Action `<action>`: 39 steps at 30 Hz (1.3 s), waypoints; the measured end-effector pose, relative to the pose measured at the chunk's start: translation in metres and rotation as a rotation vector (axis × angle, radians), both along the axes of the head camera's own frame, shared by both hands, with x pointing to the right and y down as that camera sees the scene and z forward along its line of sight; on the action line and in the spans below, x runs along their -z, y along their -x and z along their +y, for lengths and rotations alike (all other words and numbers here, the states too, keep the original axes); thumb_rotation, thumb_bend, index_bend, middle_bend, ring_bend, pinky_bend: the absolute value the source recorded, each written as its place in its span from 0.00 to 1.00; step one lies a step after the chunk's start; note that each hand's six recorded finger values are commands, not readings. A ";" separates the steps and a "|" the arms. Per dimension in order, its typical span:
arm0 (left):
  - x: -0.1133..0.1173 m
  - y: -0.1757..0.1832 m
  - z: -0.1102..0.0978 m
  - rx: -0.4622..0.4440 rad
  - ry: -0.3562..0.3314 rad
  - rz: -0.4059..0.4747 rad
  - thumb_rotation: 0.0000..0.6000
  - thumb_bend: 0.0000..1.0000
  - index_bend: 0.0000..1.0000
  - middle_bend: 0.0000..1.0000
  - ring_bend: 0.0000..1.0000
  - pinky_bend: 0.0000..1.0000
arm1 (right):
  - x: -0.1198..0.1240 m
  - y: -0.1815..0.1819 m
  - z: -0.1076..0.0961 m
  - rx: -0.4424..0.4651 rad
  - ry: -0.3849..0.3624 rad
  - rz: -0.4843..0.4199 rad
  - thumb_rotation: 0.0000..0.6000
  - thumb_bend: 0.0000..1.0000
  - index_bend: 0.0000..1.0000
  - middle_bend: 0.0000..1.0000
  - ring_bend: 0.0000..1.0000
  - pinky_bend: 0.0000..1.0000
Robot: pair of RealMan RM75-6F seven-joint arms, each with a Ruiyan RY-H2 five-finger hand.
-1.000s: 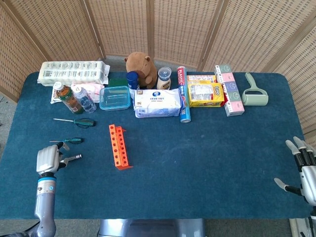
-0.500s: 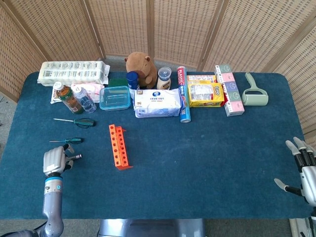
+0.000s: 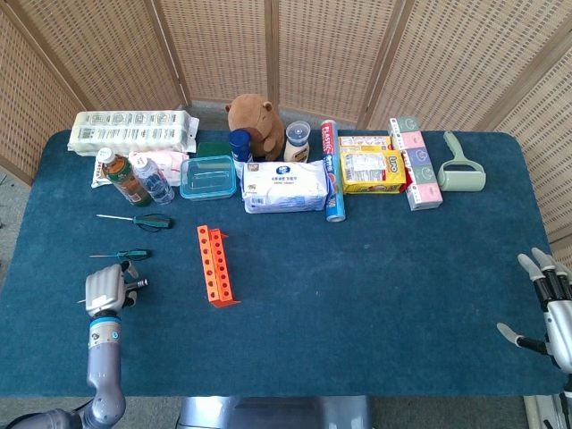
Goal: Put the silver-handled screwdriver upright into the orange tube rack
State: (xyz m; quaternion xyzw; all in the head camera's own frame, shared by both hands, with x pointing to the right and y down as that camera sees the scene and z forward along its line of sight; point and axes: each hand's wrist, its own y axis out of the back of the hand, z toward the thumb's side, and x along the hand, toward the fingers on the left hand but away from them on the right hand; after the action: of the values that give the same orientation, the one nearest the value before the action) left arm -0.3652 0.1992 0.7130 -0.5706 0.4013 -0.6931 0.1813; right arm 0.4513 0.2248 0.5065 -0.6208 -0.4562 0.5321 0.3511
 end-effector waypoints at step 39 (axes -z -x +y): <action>0.001 -0.012 0.001 -0.023 0.071 -0.051 1.00 0.42 0.49 1.00 1.00 1.00 | 0.001 0.000 0.000 0.000 0.008 -0.025 1.00 0.00 0.04 0.00 0.00 0.00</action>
State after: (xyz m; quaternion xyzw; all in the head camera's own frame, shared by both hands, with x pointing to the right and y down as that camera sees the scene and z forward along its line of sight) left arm -0.3534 0.2000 0.7124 -0.5633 0.3652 -0.7192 0.1793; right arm 0.4515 0.2247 0.5053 -0.6288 -0.4586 0.5261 0.3427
